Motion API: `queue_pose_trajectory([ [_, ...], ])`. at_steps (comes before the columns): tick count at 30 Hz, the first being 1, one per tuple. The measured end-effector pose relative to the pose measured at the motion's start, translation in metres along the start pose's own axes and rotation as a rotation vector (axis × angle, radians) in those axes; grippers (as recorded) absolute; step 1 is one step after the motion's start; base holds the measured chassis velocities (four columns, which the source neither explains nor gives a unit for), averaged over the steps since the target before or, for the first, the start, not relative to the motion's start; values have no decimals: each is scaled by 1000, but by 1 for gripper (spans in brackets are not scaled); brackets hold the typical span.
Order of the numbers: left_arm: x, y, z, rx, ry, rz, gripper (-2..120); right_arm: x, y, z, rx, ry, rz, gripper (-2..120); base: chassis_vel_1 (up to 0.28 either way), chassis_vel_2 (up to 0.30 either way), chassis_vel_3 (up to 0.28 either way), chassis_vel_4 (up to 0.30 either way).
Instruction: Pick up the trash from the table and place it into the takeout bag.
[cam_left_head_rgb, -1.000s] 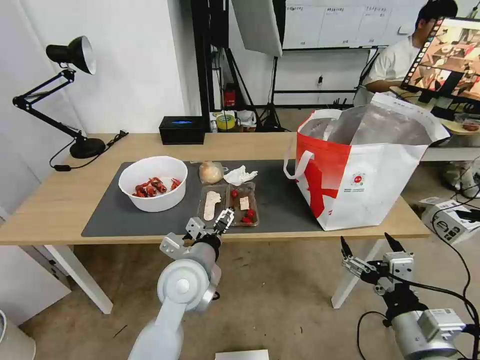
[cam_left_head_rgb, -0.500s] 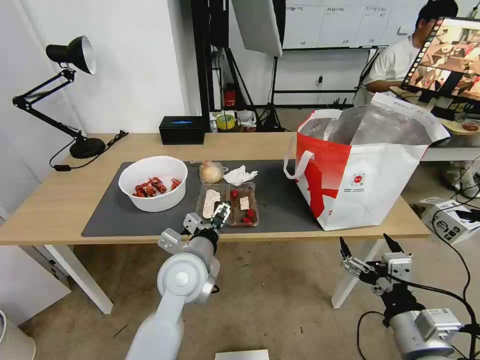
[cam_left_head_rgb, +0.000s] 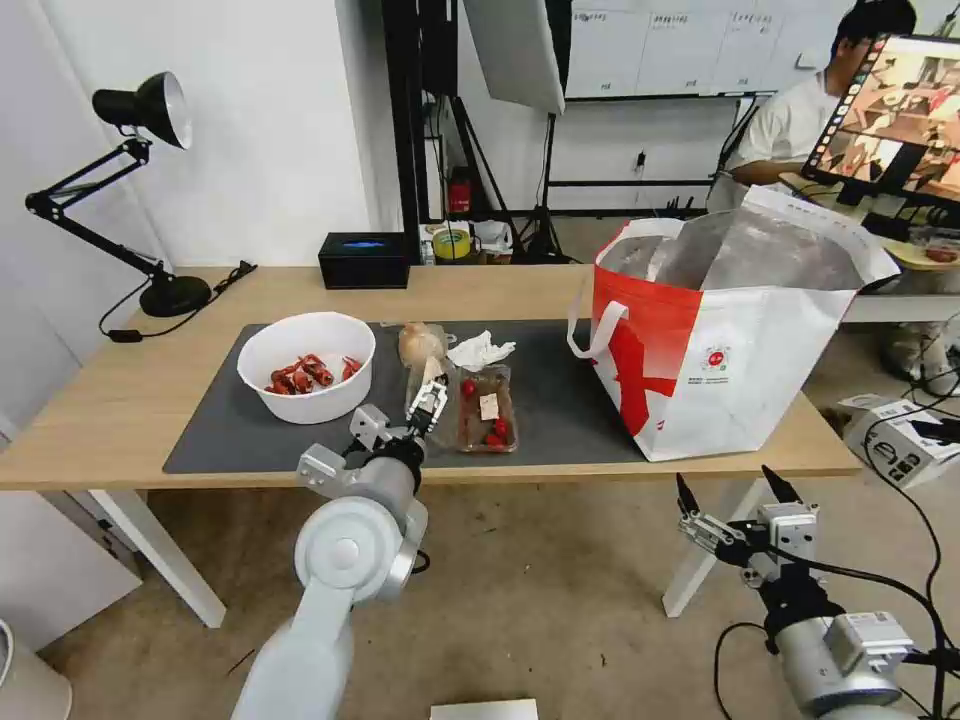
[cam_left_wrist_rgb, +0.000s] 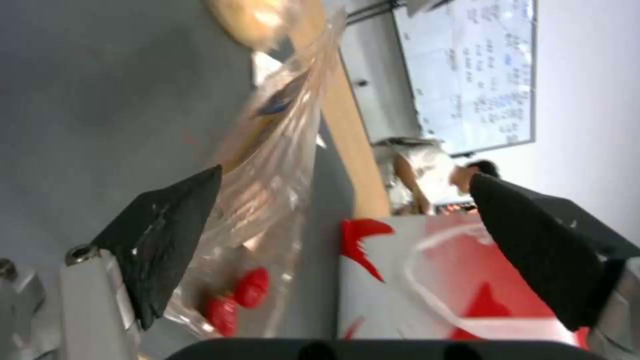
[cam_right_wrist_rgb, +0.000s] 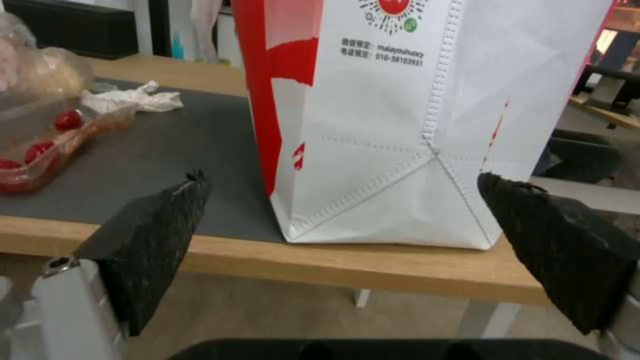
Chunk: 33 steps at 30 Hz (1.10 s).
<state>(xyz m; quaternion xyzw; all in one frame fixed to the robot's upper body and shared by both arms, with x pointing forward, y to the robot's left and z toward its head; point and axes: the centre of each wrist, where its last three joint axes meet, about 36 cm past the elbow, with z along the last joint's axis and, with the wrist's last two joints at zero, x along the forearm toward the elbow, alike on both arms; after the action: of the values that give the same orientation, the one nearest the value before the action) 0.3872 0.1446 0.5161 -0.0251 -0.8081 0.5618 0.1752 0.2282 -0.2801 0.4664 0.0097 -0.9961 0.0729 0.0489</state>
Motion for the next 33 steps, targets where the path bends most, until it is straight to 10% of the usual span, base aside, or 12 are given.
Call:
queue_pose_trajectory([
  [18, -36, -13, 32, -32, 114, 29, 100, 6, 1, 1, -9, 0, 18, 100, 0, 0, 0, 0],
  [25, -36, 4, 31, -352, 89, 259, 97, 13, 4, 1, -29, -12, 26, 100, 0, 0, 0, 0],
  [27, -42, 21, 30, -637, 52, 371, 91, 12, 4, -1, -85, -15, 12, 100, 0, 0, 0, 0],
  [33, -59, 46, 2, -1052, 99, 546, 70, 1, -5, -12, -246, -10, -43, 100, 0, 0, 0, 0],
])
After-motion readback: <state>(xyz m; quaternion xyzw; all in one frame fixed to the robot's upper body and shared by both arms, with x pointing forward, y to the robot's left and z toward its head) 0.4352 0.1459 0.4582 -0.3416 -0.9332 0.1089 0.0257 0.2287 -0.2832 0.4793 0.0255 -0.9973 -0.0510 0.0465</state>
